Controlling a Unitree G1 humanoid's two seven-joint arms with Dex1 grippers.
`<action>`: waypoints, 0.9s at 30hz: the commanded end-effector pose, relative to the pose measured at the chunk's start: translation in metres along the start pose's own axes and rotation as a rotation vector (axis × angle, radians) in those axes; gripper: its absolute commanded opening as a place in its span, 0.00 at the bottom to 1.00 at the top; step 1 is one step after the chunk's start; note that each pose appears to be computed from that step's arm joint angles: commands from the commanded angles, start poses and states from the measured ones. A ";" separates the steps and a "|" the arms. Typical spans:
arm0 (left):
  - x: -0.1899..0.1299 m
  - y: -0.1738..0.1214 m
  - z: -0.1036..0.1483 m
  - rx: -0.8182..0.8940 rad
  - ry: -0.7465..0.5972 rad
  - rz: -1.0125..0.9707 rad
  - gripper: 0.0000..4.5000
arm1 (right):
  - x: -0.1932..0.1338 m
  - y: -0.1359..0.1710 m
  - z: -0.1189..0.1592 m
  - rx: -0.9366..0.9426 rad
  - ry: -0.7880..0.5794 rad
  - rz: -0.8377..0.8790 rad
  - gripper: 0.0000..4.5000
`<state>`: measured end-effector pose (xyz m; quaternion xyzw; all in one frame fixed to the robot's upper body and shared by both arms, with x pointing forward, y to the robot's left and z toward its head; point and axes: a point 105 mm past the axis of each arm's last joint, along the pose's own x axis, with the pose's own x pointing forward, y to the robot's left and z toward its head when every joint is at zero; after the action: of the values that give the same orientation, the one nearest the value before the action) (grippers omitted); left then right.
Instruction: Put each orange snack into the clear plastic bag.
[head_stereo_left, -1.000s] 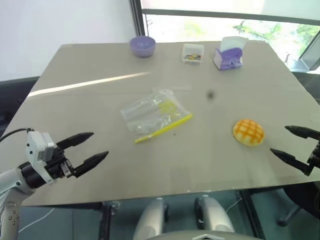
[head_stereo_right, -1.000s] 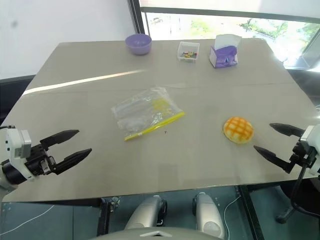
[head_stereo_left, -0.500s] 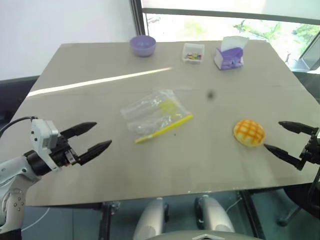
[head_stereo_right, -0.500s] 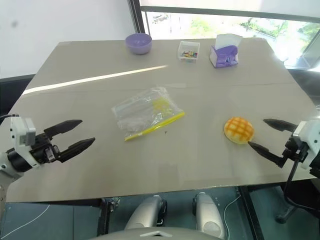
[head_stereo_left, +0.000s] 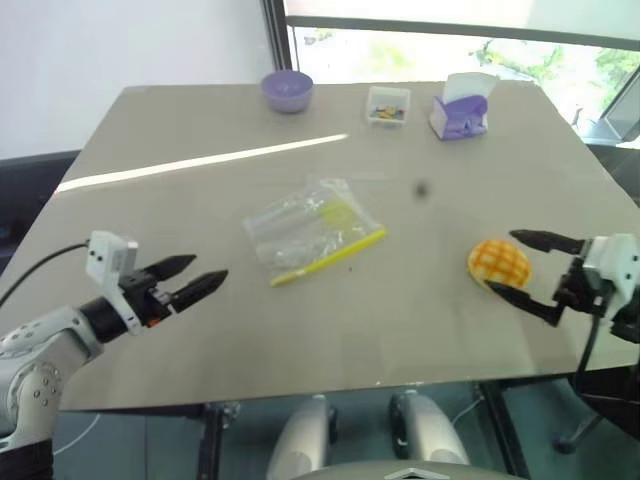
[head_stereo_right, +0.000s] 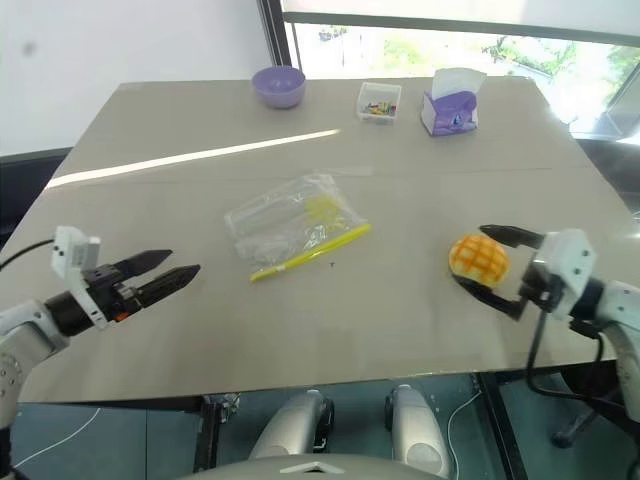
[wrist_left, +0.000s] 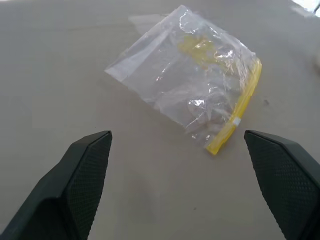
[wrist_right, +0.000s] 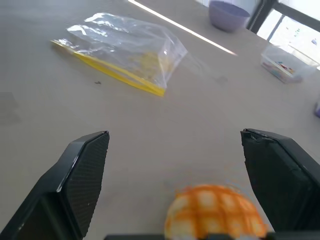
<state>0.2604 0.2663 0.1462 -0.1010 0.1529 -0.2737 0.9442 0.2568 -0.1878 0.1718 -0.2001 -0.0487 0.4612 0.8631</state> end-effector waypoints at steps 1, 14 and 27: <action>0.005 -0.002 0.000 -0.185 0.017 -0.009 1.00 | 0.021 0.011 0.019 -0.064 -0.066 0.070 1.00; 0.059 -0.003 -0.019 -0.594 0.091 0.010 1.00 | 0.072 0.036 0.035 -0.108 -0.198 0.221 1.00; 0.117 -0.020 -0.024 -0.734 0.179 -0.067 0.94 | 0.057 0.035 0.019 -0.104 -0.173 0.172 1.00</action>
<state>0.3400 0.1922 0.1190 -0.4120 0.2804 -0.2411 0.8328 0.2576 -0.1140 0.1623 -0.1986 -0.1114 0.5567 0.7989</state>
